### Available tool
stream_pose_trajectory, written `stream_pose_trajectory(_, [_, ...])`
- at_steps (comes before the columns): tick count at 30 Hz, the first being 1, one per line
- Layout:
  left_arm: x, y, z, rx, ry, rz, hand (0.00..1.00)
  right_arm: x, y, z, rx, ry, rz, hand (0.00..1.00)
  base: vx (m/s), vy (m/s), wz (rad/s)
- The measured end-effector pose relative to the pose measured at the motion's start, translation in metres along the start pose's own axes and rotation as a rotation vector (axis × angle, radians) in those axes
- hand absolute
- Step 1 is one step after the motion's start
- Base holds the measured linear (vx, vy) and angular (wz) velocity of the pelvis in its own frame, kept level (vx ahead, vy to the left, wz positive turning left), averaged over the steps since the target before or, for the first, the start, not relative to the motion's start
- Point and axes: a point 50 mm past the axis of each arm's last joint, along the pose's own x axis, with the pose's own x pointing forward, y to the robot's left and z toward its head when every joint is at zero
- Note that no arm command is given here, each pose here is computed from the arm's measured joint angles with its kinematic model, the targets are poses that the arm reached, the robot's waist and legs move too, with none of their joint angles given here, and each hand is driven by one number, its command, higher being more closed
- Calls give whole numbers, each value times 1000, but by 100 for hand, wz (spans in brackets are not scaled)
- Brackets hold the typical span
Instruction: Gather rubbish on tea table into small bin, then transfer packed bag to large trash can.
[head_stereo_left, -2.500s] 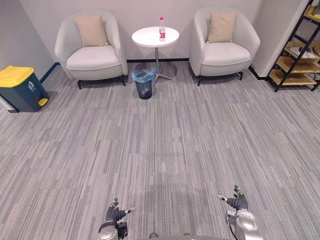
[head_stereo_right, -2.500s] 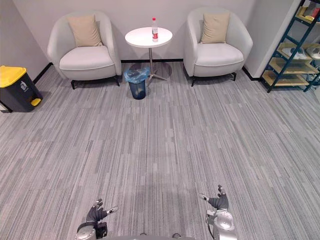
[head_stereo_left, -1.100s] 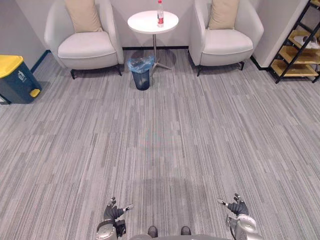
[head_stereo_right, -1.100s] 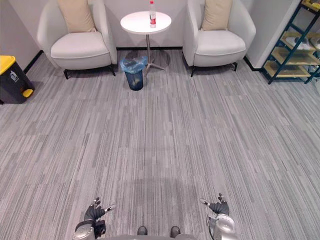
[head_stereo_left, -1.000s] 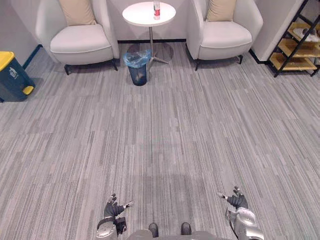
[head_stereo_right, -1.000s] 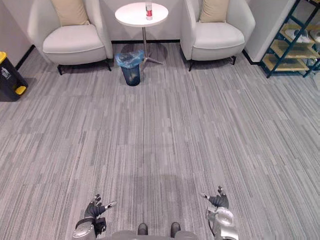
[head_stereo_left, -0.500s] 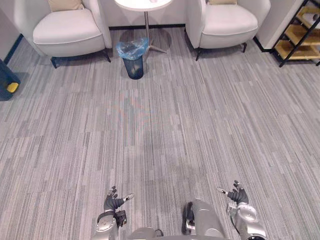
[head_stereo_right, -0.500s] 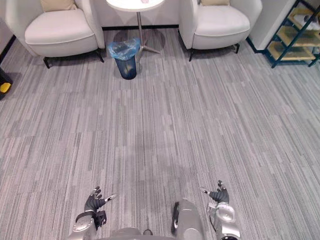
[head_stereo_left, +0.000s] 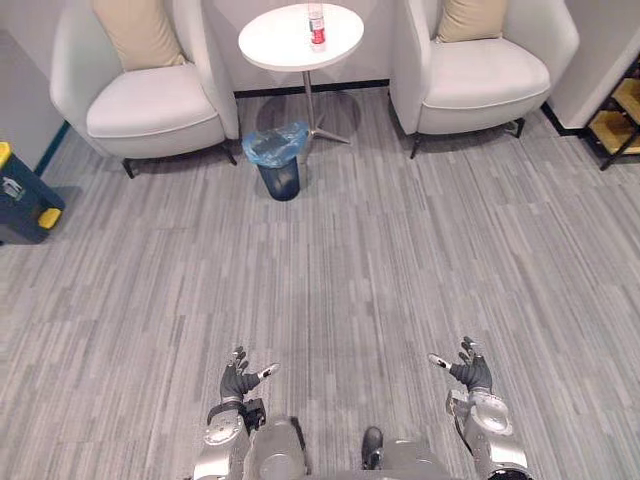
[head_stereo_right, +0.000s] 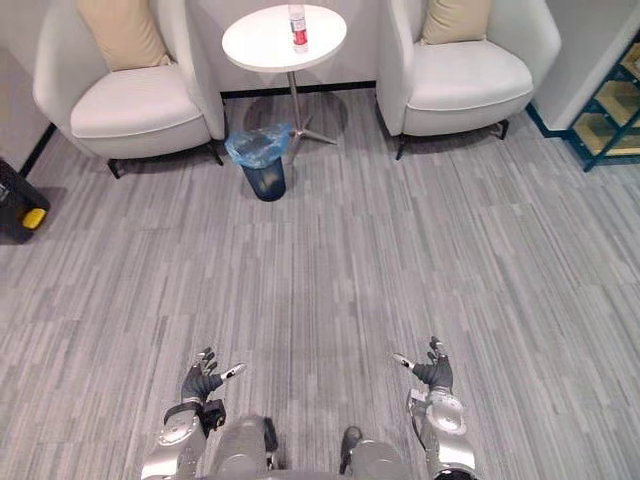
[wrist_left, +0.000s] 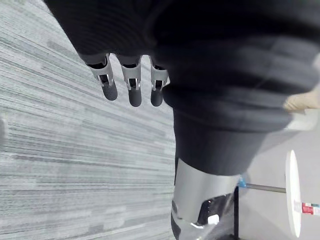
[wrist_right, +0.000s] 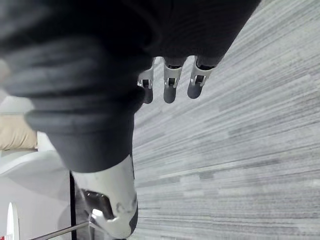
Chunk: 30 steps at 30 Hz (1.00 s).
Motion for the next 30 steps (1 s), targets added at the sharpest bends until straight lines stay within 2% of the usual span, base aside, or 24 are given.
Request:
stream_pose_trajectory(4, [-2,9,-11,11,45,27,0,-1,3,-12,-13,58,-4,0,400,234,-43])
stream_pose_trajectory(8, [-4,3,-19,23,77,4,0,-1,2,-14,-37,63,-2,0,431,241,-17])
stream_pose_trajectory(13, [0,8,-13,73,61,-4,0,-2,7,-19,-86,86,22,0,449,95,10])
stream_pose_trajectory(18, [9,3,1,79,23,-15,0,2,4,-17,-87,86,8,0,399,-134,31])
stream_pose_trajectory(20, [9,9,1,90,23,-5,0,-2,1,-24,-89,109,1,0,443,-233,37])
stream_pose_trajectory(24, [7,0,-6,62,51,-16,0,3,-4,-16,-96,85,-11,0,390,-260,0])
stream_pose_trajectory(30, [-3,-5,-8,21,32,-23,0,-10,5,-18,-16,53,1,0,365,-223,-5])
